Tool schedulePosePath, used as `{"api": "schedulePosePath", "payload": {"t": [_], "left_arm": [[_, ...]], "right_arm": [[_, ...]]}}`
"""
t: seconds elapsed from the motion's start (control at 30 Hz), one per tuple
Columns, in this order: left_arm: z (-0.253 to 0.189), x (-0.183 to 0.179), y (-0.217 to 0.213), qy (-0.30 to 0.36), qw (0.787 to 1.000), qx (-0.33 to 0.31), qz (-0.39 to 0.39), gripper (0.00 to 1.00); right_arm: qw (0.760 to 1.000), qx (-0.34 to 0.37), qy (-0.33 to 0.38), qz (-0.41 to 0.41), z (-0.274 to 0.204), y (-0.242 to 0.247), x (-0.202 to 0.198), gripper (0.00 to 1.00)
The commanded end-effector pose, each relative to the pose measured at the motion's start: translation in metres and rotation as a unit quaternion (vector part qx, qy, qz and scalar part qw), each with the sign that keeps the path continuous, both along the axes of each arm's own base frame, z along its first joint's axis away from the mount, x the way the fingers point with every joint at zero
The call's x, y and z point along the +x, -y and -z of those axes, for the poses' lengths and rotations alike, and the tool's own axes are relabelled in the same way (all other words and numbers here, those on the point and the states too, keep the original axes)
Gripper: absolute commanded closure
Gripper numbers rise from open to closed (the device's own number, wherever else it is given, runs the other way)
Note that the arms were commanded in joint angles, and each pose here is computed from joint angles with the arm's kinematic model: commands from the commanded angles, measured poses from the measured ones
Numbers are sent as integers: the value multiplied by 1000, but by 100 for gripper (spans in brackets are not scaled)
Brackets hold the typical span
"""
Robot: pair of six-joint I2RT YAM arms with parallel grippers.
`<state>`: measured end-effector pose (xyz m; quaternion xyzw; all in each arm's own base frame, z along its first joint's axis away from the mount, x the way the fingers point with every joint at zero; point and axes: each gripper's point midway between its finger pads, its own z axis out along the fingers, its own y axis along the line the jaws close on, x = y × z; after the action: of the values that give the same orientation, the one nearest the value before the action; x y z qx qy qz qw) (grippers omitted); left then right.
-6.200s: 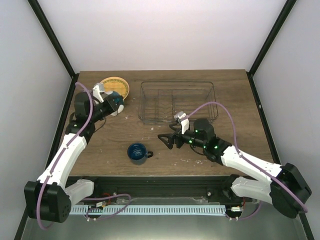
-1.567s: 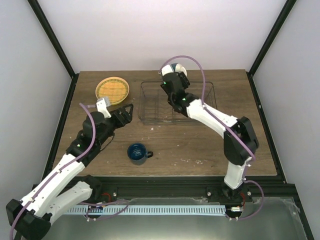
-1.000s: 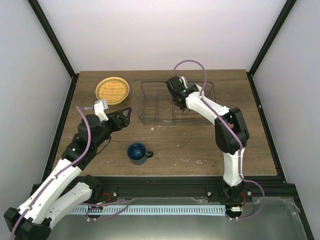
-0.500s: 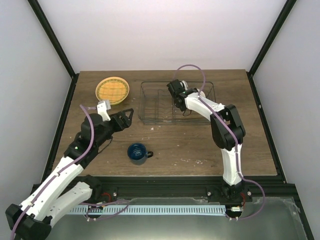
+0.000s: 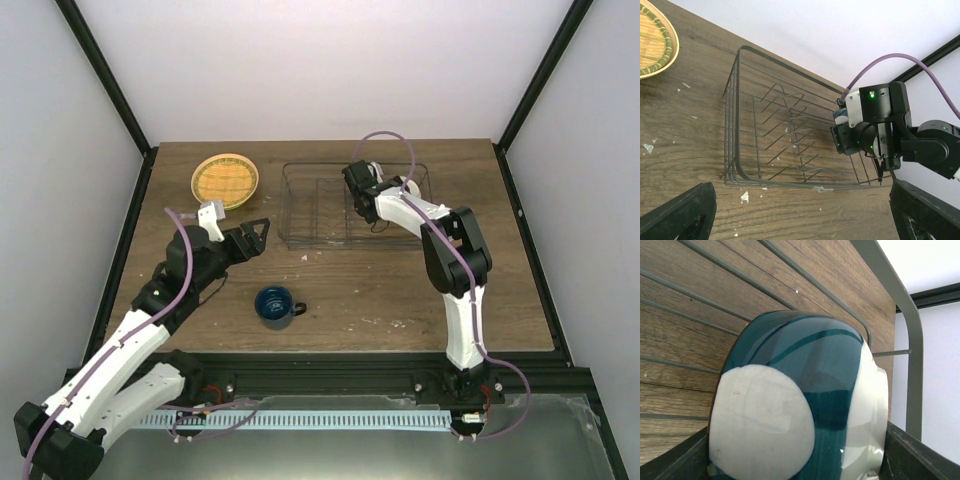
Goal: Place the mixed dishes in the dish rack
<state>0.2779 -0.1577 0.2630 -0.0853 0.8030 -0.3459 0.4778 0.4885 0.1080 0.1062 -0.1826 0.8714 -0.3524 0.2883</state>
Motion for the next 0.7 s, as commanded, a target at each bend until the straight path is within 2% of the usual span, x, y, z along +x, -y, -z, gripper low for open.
{"api": "schedulePosePath", "payload": {"t": [0.0, 0.27, 0.53, 0.67], "left_arm": [[-2, 2, 2, 6, 1000, -7, 4, 4], [-1, 2, 5, 5, 1000, -5, 10, 4], [-1, 3, 6, 2, 1000, -3, 13, 4], [-2, 3, 6, 3, 1000, 0, 13, 4]], "right_arm": [[1000, -19, 7, 12, 1, 9, 4, 81], [1000, 9, -29, 5, 14, 2, -4, 60], [995, 71, -65, -33, 24, -24, -12, 30], [993, 82, -78, -46, 27, -32, -14, 23]]}}
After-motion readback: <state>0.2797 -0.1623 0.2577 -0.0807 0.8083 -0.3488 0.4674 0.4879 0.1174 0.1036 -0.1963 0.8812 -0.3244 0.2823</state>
